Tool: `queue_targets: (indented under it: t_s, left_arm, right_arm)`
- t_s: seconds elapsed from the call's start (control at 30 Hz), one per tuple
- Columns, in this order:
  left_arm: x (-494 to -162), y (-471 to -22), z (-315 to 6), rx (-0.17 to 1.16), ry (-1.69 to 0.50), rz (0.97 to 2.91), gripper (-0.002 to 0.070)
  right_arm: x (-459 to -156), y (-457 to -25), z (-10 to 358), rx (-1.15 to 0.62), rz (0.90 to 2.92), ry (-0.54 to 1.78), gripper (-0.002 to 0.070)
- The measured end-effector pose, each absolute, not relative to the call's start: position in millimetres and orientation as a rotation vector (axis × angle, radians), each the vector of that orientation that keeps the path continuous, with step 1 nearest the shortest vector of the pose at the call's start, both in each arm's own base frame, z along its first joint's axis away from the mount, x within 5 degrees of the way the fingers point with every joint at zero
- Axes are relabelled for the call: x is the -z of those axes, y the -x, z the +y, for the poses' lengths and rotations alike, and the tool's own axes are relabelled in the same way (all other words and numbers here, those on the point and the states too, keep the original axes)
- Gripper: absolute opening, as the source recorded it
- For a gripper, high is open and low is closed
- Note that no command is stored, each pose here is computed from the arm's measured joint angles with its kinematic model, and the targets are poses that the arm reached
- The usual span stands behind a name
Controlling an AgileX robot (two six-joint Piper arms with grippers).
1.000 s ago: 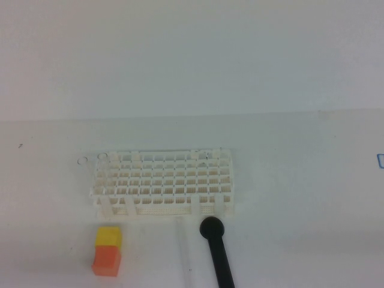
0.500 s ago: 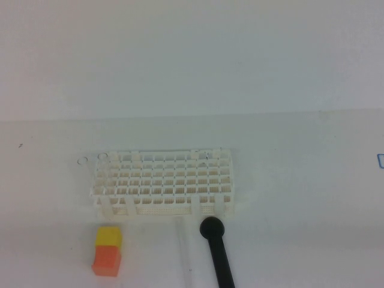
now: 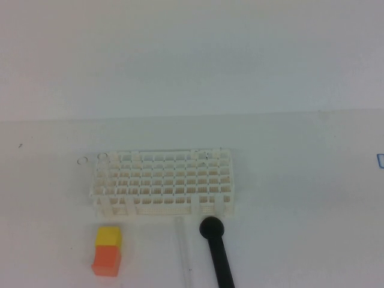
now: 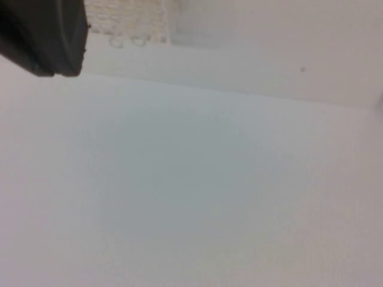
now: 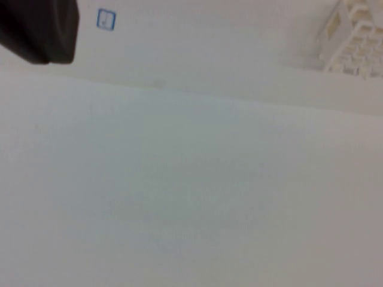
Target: Place the test tubes
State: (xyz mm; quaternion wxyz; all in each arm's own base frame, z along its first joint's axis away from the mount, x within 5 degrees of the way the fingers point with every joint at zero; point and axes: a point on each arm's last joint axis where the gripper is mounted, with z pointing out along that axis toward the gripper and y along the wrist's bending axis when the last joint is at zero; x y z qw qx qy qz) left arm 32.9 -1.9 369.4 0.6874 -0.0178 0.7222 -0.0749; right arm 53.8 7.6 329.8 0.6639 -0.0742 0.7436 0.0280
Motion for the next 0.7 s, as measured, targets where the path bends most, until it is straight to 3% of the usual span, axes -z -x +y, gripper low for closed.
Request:
queue_targets:
  t_s: [0.13, 0.33, 0.47, 0.7]
  left_arm:
    - [-369, -35, 2, 0.092, 0.028, 1.609, -0.0001]
    - [-358, -46, -5, 0.243, 0.105, 1.717, -0.0001]
    - [-350, -56, -19, 0.431, 0.101, 1.844, -0.0001]
    - [-332, -97, -52, 0.660, -0.228, 2.079, -0.0001]
  right_arm:
    - [-346, -59, 9, -0.047, 1.840, 0.203, -0.0001]
    - [-346, -69, 13, -0.078, 2.036, 0.241, -0.0001]
    - [-344, -69, 13, -0.077, 2.054, 0.254, -0.0001]
    - [-338, -66, 12, -0.061, 2.135, 0.273, -0.0001]
